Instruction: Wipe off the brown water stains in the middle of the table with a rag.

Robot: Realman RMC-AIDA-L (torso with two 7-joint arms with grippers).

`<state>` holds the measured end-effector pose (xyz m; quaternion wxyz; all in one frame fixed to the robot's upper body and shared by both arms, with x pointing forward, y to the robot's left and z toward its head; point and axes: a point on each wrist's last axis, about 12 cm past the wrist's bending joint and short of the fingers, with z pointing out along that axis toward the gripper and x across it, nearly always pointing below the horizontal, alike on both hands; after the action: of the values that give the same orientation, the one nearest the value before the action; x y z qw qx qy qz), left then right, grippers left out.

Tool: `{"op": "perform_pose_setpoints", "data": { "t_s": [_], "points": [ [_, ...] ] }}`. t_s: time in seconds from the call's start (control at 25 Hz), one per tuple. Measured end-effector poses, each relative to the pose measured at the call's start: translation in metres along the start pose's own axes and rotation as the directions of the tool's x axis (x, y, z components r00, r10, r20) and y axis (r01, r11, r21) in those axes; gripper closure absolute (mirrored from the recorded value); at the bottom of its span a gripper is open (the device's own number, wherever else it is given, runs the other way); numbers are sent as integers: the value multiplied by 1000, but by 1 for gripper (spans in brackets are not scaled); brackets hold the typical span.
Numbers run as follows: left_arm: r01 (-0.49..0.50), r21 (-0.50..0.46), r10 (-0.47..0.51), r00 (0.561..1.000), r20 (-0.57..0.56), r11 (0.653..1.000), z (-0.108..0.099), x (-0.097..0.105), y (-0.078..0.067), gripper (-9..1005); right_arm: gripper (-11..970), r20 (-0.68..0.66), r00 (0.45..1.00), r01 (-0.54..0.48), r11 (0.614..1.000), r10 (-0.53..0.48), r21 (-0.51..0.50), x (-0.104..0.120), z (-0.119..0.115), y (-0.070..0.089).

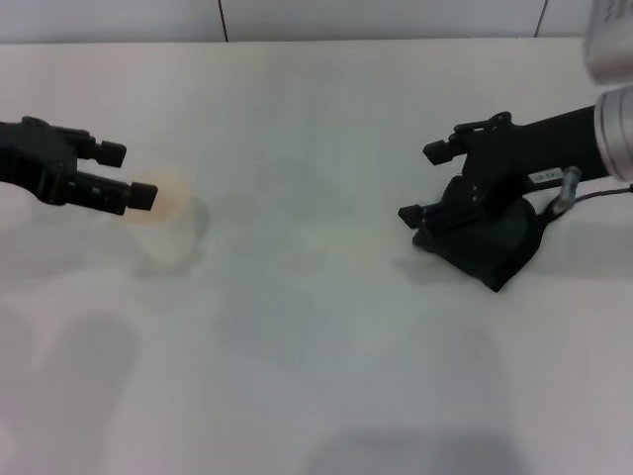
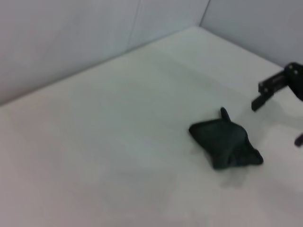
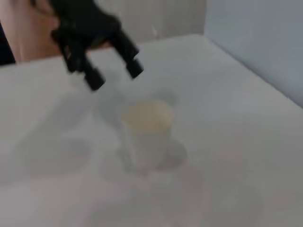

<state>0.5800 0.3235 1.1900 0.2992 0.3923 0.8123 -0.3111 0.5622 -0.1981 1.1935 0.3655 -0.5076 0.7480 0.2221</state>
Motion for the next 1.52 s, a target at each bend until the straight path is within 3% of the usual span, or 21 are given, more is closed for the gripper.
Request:
{"op": "perform_pose_setpoints", "data": {
  "t_s": [0.28,0.6,0.84,1.12,1.32,1.52],
  "points": [
    [13,63,-12,1000,-26,998,12,4,-8,115,100,110,989,-90,994,96,-59,14,0,-18],
    [6,198,-28,994,107,980,36,7,-15,115,100,160,982,-94,994,103,-59,24,-3,-22],
    [83,285,-144,969,199,955,34,33,-15,116,100,154,981,-109,993,115,-49,31,-2,-27],
    [193,245,-264,915,305,950,18,76,-16,116,100,142,982,-116,992,123,-53,36,6,-28],
    [216,235,-286,901,326,948,21,91,-21,116,100,92,985,-139,988,145,-66,46,16,-27],
    [184,227,-253,911,325,956,24,103,-27,116,99,6,992,-129,992,129,11,66,20,-34]
  ]
}}
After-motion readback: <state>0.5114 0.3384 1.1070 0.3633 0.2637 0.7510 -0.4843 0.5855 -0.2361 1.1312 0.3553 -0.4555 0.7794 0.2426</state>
